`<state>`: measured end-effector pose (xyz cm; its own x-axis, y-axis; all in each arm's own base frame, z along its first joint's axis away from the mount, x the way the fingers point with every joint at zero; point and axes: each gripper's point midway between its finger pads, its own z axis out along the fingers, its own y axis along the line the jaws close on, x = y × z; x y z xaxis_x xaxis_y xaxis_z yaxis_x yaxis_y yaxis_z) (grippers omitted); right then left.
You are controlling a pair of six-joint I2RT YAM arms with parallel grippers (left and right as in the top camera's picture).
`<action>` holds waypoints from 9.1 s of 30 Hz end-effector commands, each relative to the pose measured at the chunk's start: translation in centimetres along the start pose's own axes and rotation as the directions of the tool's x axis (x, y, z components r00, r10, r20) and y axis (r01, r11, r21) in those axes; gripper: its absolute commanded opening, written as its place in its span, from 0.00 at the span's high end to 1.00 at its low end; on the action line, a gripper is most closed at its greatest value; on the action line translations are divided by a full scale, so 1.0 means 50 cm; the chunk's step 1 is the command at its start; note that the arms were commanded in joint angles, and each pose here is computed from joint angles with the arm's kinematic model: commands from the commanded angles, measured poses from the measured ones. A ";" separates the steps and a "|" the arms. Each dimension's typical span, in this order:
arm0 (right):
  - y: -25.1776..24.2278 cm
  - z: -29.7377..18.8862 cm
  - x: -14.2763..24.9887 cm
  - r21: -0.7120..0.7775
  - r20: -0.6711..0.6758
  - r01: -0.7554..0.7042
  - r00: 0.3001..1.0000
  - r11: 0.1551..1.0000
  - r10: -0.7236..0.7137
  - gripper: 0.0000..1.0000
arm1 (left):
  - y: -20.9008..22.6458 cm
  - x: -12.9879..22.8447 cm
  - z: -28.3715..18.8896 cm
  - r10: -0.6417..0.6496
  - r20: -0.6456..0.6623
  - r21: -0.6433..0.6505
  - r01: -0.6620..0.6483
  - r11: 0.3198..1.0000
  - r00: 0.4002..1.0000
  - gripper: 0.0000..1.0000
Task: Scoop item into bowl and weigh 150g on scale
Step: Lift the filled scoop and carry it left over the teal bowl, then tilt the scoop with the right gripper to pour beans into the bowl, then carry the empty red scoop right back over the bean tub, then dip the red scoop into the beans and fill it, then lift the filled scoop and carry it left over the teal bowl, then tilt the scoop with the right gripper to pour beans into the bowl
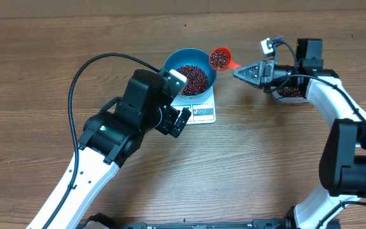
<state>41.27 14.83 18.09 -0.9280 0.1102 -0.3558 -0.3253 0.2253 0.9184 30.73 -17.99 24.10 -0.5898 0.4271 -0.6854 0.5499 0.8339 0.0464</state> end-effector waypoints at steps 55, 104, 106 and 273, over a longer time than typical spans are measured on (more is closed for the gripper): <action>-0.057 0.101 -0.055 0.219 -0.202 0.902 0.415 0.372 -0.887 0.96 | 0.000 0.004 0.005 -0.019 -0.008 0.005 0.019 1.000 1.000 0.00; 0.013 0.080 -0.096 0.250 -0.165 0.936 0.292 0.246 -0.942 0.96 | 0.000 0.004 0.005 -0.019 -0.008 0.005 0.019 1.000 1.000 0.01; 0.036 0.058 -0.110 0.290 -0.142 0.914 0.335 0.284 -0.931 0.96 | 0.000 0.004 0.005 -0.019 -0.008 0.005 0.019 1.000 1.000 0.00; -0.013 0.086 -0.023 0.328 -0.248 0.775 0.623 0.541 -0.742 0.96 | 0.000 0.004 0.005 -0.019 -0.008 0.005 0.019 1.000 1.000 0.00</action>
<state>43.21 18.47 16.93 -0.3989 -0.3319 -0.8548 -0.8270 0.5329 0.1791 30.76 -17.99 24.05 -0.5905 0.4275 -0.6845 0.5497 0.8340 0.0467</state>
